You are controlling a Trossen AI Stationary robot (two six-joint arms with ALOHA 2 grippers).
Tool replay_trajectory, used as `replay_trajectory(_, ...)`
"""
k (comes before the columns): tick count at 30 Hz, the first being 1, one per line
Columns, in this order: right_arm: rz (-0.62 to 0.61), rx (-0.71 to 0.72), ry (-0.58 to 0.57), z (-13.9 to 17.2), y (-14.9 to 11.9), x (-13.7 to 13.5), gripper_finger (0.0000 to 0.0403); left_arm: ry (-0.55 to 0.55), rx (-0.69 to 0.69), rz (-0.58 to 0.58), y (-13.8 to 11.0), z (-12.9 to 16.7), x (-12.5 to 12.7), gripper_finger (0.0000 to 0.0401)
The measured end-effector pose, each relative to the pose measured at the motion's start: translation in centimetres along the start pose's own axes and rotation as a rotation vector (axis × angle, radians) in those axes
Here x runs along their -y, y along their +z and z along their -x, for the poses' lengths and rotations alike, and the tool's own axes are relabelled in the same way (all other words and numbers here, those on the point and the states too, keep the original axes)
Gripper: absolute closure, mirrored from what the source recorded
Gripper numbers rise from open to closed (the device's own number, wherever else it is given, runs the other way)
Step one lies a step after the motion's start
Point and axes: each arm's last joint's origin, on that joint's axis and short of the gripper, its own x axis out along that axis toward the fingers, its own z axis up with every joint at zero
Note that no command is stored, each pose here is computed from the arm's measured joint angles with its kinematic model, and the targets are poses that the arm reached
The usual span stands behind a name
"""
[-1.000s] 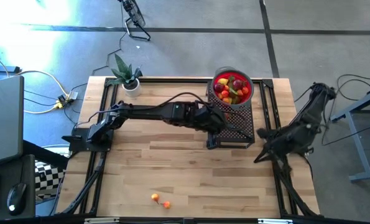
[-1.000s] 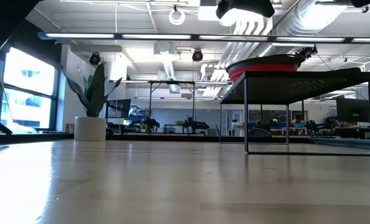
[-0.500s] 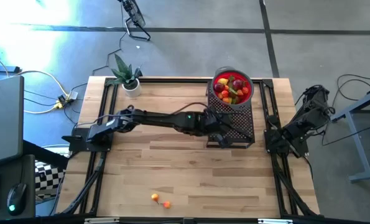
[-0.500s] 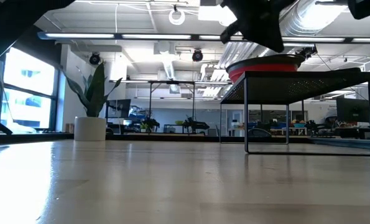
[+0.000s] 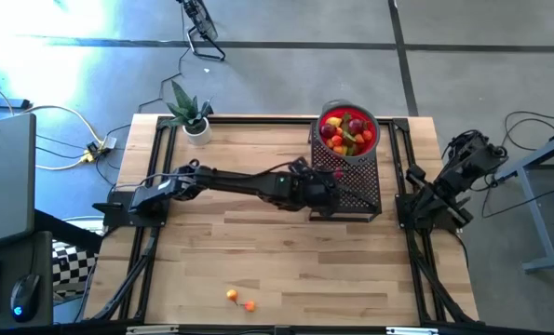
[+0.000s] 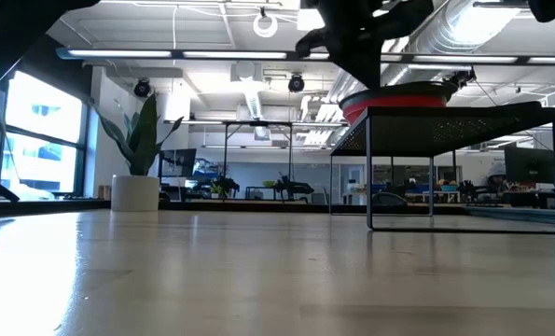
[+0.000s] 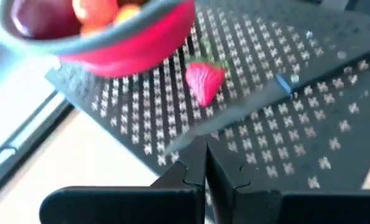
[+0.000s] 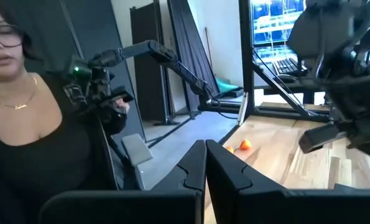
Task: Pick & Place Fruit
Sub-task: Put the strawberry into the strainer bowl on the shelf
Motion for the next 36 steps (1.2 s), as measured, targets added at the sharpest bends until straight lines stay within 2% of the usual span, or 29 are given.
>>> replay_trajectory(5,0.019,-0.002,-0.003,0.0,0.0,0.0,0.0400,0.001,-0.022,0.011,-2.1,-0.5,1.6,0.0401)
replay_trajectory(9,0.024,0.000,-0.015,0.0,0.0,0.0,0.0400,-0.030,0.032,0.029,-1.5,0.5,2.1,0.0401)
replay_trajectory(11,0.024,-0.001,-0.017,0.0,0.0,0.1,0.0400,-0.033,0.050,-0.027,-1.3,0.4,2.1,0.0401)
replay_trajectory(13,0.024,-0.004,-0.012,0.0,0.0,0.0,0.0400,-0.038,0.048,-0.074,-0.9,-0.4,1.5,0.0401)
replay_trajectory(19,0.007,-0.005,-0.006,0.0,-0.1,0.0,0.0400,-0.051,-0.014,-0.071,0.6,-1.6,-2.3,0.0401)
replay_trajectory(22,-0.010,-0.011,-0.008,0.0,-0.1,0.0,0.0400,-0.045,-0.013,-0.084,0.5,-0.9,-2.0,0.0401)
replay_trajectory(26,-0.004,-0.004,-0.039,0.0,-0.1,0.1,0.0400,-0.033,-0.020,-0.132,-0.5,0.7,-0.6,0.0401)
replay_trajectory(31,-0.001,0.013,-0.120,0.0,0.0,0.4,0.0400,0.024,-0.052,-0.211,-3.6,1.6,1.2,0.0401)
replay_trajectory(36,0.018,0.054,-0.170,0.0,0.3,0.5,0.0400,0.081,-0.048,-0.198,-5.8,3.0,1.4,0.0401)
